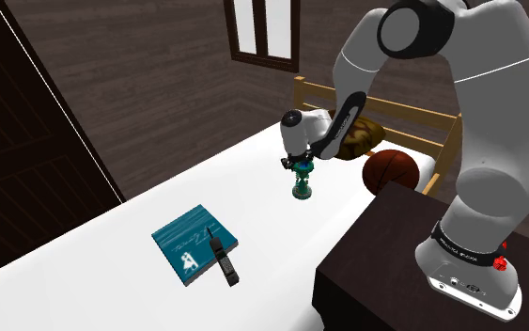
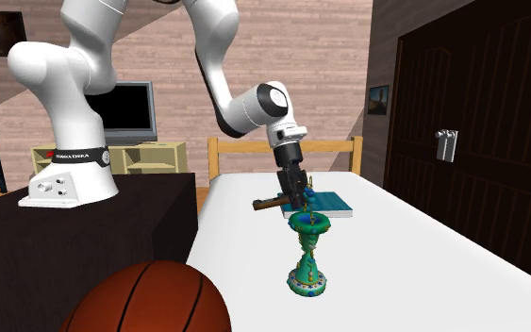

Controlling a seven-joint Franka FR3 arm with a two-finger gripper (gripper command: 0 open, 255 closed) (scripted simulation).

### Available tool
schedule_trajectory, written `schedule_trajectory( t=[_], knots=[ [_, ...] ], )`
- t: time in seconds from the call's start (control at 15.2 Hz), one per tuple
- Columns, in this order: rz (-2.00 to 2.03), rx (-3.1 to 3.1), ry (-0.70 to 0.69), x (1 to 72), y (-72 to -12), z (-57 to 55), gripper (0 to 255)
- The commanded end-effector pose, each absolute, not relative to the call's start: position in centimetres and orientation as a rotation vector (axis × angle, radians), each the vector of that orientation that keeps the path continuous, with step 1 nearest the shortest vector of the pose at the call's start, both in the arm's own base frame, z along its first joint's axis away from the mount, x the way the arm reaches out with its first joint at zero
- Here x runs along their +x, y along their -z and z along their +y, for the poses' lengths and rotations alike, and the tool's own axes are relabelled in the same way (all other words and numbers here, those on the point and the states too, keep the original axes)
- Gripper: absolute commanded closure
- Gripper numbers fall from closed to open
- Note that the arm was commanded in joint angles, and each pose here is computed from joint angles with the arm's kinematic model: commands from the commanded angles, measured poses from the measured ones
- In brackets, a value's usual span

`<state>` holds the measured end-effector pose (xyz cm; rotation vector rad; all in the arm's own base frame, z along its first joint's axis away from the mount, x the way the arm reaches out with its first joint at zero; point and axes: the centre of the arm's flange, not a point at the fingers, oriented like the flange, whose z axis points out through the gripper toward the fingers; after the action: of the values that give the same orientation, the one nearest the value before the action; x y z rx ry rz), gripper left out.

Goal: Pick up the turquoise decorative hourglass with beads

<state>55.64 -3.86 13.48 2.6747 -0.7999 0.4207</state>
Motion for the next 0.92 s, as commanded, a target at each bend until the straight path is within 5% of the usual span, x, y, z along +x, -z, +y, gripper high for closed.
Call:
schedule_trajectory(
  t=[0.0,0.86],
  knots=[
    [-0.8,2.675,-0.421,55.6,-13.4,-3.9,255],
    [-0.8,2.675,-0.421,55.6,-16.0,-3.8,255]
  ],
)
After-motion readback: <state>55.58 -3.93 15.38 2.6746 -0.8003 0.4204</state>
